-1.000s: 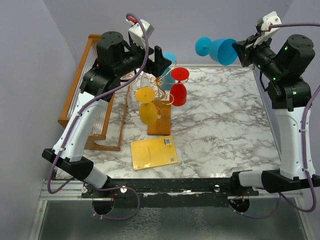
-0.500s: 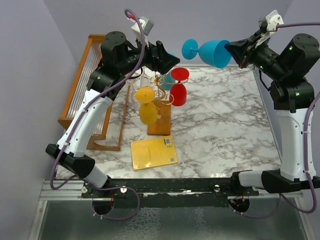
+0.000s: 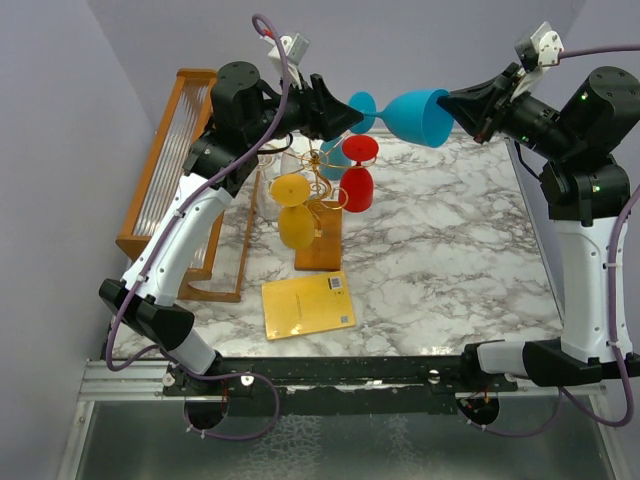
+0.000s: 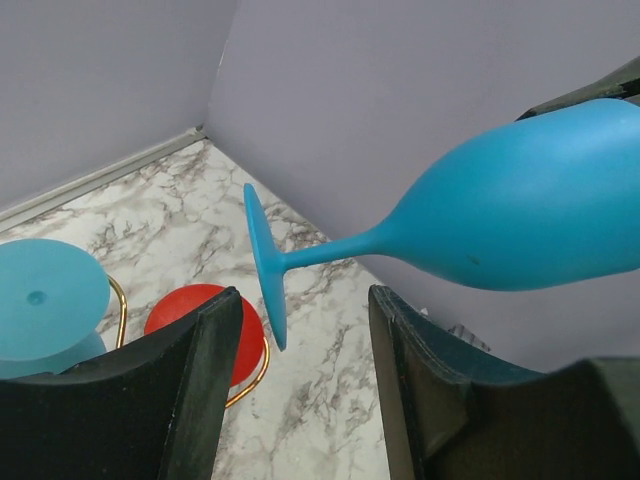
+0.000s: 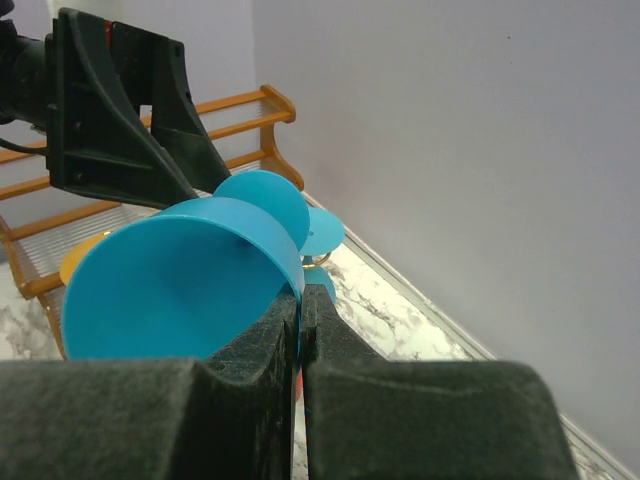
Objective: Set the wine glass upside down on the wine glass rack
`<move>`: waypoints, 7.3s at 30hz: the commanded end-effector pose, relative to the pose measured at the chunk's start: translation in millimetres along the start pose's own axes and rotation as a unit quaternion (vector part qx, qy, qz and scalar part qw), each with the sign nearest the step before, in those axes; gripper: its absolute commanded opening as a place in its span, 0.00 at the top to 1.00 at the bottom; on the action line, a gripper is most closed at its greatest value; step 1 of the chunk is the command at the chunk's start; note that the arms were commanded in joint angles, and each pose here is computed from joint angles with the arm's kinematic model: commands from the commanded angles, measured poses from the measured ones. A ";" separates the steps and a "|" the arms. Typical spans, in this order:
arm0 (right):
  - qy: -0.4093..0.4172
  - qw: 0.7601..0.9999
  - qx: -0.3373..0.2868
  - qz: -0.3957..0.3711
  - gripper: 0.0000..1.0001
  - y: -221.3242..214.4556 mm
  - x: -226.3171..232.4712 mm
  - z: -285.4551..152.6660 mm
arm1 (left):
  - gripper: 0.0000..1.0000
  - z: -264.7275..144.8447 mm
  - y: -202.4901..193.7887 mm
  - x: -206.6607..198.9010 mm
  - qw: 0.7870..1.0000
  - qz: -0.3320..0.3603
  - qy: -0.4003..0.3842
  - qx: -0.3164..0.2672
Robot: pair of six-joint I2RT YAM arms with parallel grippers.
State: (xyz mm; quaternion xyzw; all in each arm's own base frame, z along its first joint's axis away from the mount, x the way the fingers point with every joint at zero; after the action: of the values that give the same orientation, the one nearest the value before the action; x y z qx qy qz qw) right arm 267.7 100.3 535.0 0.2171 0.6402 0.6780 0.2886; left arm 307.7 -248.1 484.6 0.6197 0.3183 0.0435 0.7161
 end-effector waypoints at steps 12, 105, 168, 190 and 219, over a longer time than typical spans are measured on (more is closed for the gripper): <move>0.037 0.999 -0.028 -0.014 0.99 16.9 15.4 -6.9 | 0.77 1.0 -1.8 -0.9 1.000 -0.004 -0.018 -0.002; -0.213 0.976 0.015 -0.043 0.00 -10.3 -43.2 -47.1 | 1.00 -12.6 -83.2 -40.4 0.729 0.621 0.080 0.277; -0.205 0.978 0.021 -0.040 0.00 -19.7 -51.0 -52.8 | 1.00 -44.8 -82.5 -27.4 0.712 0.621 0.111 0.307; -0.202 0.978 0.021 -0.036 0.00 -21.3 -52.1 -53.6 | 1.00 -62.9 -73.1 -38.1 0.720 0.618 0.083 0.306; -0.201 0.979 0.019 -0.035 0.00 -21.1 -51.9 -56.2 | 1.00 -72.1 -73.0 -53.2 0.732 0.612 0.012 0.298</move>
State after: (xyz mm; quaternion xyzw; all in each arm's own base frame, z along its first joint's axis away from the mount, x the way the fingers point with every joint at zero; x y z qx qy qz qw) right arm 277.4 23.3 505.2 0.3492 0.5955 0.5862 0.4241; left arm 212.3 -230.6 420.9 0.8751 -0.1156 0.3807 0.2757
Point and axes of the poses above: each gripper's point midway between its finger pads, its own z axis out along the fingers, its own x axis along the line the jaws close on, y = z × x, the point moved 7 cm from there along -z, back along the fingers, and after that the axes turned 3 degrees about z, right-handed, at the moved point
